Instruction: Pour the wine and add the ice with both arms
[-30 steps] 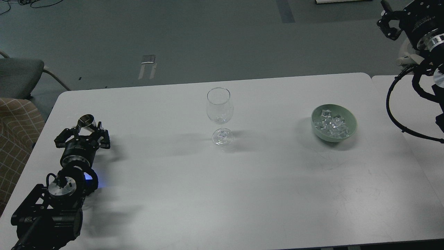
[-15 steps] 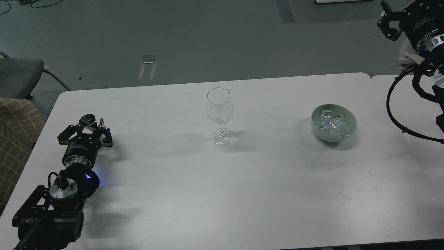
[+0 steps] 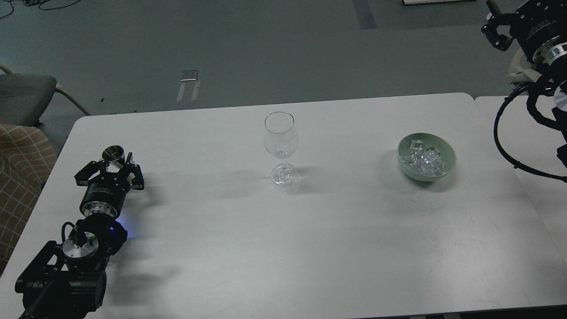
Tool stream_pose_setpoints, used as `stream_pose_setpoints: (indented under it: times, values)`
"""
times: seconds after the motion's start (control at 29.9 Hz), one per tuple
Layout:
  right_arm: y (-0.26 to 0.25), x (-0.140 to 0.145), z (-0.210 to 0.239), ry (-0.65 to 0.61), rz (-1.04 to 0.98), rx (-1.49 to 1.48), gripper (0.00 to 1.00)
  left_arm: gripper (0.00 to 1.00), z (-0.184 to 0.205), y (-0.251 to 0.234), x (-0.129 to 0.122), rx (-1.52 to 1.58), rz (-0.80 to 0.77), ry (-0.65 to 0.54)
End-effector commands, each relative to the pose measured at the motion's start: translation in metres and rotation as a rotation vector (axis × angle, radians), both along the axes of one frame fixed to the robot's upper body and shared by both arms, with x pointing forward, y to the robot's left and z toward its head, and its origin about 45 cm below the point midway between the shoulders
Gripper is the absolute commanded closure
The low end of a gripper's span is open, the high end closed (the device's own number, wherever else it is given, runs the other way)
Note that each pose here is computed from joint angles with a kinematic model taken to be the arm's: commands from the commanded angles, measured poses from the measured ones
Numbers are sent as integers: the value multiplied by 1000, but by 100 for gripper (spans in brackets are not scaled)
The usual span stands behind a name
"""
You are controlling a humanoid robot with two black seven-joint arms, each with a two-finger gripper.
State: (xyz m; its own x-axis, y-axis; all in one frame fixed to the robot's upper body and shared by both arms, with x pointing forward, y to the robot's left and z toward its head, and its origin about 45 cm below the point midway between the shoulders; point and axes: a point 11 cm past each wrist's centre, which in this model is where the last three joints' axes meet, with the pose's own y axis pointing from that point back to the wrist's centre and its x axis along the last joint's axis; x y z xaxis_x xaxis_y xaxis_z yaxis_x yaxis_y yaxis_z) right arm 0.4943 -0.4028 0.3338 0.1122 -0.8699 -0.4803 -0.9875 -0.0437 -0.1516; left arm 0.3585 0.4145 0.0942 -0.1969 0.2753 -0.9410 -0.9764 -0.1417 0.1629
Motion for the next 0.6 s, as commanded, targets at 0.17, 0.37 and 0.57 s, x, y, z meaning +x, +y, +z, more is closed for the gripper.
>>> stream_pose_setpoints:
  times: [0.17, 0.37, 0.57]
  values:
    - [0, 0, 0, 0, 0, -2, 0, 58, 1, 0, 1, 1, -1, -1]
    - [1, 0, 1, -2, 1, 1, 0, 58, 2, 1, 2, 2, 0, -5]
    - [-1, 0, 2, -3, -2, -2, 0, 58, 3, 1, 2, 3, -1, -8]
